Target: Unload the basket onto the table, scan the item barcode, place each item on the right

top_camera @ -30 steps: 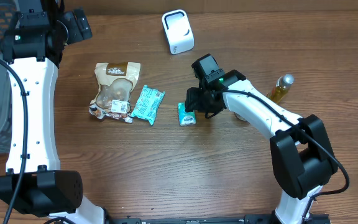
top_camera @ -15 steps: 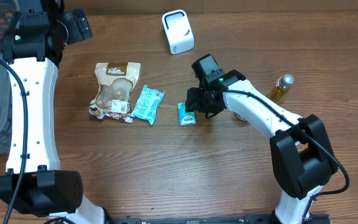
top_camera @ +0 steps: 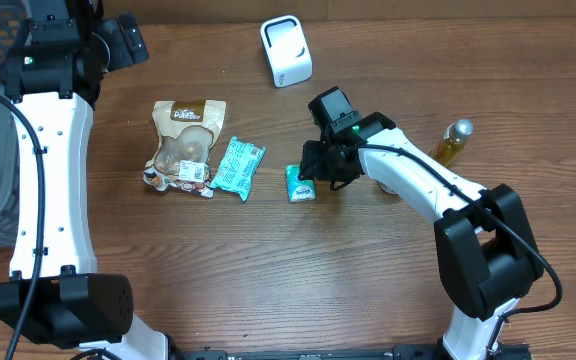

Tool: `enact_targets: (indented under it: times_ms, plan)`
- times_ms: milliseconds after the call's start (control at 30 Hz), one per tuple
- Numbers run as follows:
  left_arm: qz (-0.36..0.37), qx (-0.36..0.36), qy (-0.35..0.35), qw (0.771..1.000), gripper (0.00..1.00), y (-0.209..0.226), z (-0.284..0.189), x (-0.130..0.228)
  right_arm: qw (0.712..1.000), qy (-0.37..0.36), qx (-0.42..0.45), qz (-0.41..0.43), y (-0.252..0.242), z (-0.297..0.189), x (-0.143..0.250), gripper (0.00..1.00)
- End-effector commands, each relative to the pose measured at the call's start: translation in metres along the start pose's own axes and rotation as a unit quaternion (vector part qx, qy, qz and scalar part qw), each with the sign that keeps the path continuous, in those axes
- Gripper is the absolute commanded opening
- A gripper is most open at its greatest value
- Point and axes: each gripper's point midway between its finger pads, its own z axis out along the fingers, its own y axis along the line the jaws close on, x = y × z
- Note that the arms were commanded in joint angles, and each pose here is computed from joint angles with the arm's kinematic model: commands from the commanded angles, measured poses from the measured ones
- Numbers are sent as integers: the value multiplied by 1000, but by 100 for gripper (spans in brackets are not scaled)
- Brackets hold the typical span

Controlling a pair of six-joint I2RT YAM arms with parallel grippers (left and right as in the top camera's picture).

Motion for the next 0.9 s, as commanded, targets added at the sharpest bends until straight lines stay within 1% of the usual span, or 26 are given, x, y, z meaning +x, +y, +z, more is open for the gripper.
enact_targets:
  times_ms: [0, 267, 467, 867]
  plan:
    - [-9, -7, -4, 1000, 100, 4, 0, -3, 1000, -9, 4, -1, -2, -1, -6, 50]
    - [-9, -7, -4, 1000, 100, 4, 0, -3, 1000, -9, 4, -1, -2, -1, -6, 50]
    - [-9, -7, -4, 1000, 99, 4, 0, -3, 1000, -9, 5, 0, -2, -1, -6, 47]
    - [-9, -7, -4, 1000, 99, 4, 0, -3, 1000, -10, 5, 1, -2, -1, -7, 47]
